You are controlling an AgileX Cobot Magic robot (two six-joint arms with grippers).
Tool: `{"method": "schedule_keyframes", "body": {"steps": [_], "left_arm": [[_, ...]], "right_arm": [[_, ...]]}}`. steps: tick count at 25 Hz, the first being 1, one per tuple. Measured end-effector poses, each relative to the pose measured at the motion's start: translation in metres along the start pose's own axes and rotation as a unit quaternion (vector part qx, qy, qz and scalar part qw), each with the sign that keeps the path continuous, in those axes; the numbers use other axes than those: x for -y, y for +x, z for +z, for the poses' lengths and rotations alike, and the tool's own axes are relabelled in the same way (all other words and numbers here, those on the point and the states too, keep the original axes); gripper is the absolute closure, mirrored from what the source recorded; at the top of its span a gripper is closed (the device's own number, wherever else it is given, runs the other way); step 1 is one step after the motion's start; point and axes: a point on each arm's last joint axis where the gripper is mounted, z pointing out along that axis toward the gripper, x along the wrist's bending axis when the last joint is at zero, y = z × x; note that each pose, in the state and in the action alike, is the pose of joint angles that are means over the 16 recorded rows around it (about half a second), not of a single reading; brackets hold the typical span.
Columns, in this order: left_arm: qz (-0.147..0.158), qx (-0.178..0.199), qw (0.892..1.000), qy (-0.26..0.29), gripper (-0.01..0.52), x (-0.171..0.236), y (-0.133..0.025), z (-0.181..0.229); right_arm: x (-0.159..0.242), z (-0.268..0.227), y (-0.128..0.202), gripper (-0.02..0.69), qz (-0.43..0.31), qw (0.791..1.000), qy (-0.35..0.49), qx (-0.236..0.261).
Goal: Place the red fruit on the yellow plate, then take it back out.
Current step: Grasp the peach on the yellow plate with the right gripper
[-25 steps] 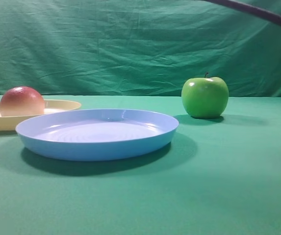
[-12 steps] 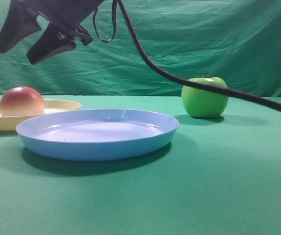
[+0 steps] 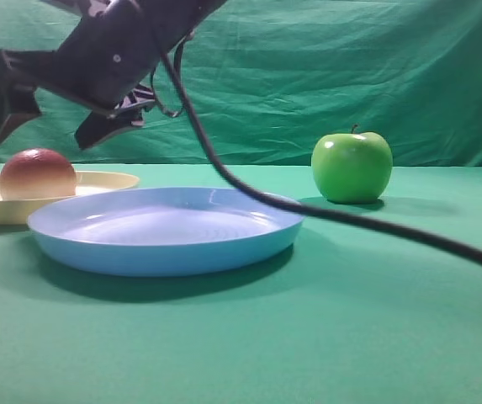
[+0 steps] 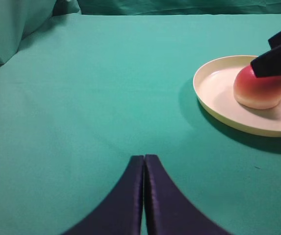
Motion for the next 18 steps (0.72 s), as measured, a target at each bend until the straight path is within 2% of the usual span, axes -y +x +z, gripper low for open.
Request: {"method": "schedule_keyframes", "body": {"steps": [10, 14, 18], "left_arm": [[0.000, 0.000, 1.000, 0.000, 0.514, 0.000, 0.000, 0.000], [0.000, 0.000, 1.000, 0.000, 0.514, 0.000, 0.000, 0.000], [0.000, 0.000, 1.000, 0.000, 0.514, 0.000, 0.000, 0.000]], "right_arm": [[0.001, -0.001, -0.002, 0.322, 0.006, 1.000, 0.002, -0.004], [-0.017, -0.022, -0.008, 0.408, 0.012, 1.000, -0.007, -0.012], [-0.043, -0.060, -0.015, 0.453, 0.016, 1.000, -0.016, -0.019]]}}
